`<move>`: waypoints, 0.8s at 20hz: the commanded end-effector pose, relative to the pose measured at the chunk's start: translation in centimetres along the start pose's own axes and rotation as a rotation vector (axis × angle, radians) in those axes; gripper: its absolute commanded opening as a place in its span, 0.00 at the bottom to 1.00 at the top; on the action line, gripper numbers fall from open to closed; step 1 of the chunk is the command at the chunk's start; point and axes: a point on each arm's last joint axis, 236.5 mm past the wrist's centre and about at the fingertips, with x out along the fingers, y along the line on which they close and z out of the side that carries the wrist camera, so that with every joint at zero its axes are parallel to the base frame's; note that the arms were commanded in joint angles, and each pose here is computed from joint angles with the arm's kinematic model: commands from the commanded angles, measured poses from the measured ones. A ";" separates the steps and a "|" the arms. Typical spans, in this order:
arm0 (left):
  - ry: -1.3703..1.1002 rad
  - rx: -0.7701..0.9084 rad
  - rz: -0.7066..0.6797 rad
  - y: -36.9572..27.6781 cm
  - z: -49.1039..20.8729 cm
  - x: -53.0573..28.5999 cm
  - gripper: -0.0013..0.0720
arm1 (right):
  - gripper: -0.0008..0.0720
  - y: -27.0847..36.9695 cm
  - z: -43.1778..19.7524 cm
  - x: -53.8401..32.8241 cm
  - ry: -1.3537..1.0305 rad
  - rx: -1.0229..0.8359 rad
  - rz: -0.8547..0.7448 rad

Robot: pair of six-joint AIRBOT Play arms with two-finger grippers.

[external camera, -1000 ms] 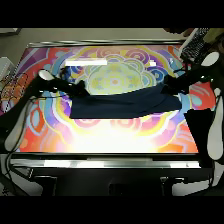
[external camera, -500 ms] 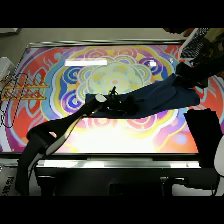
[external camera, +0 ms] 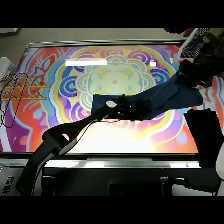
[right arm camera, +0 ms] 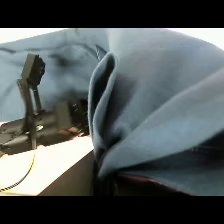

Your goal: Fold the clothes and pants, and hang the long-sleeved shirts on hangers.

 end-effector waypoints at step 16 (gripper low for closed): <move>-0.452 0.412 0.997 -3.9 4.2 -52.3 0.03 | 0.06 22.2 -7.0 14.3 0.130 -0.185 0.273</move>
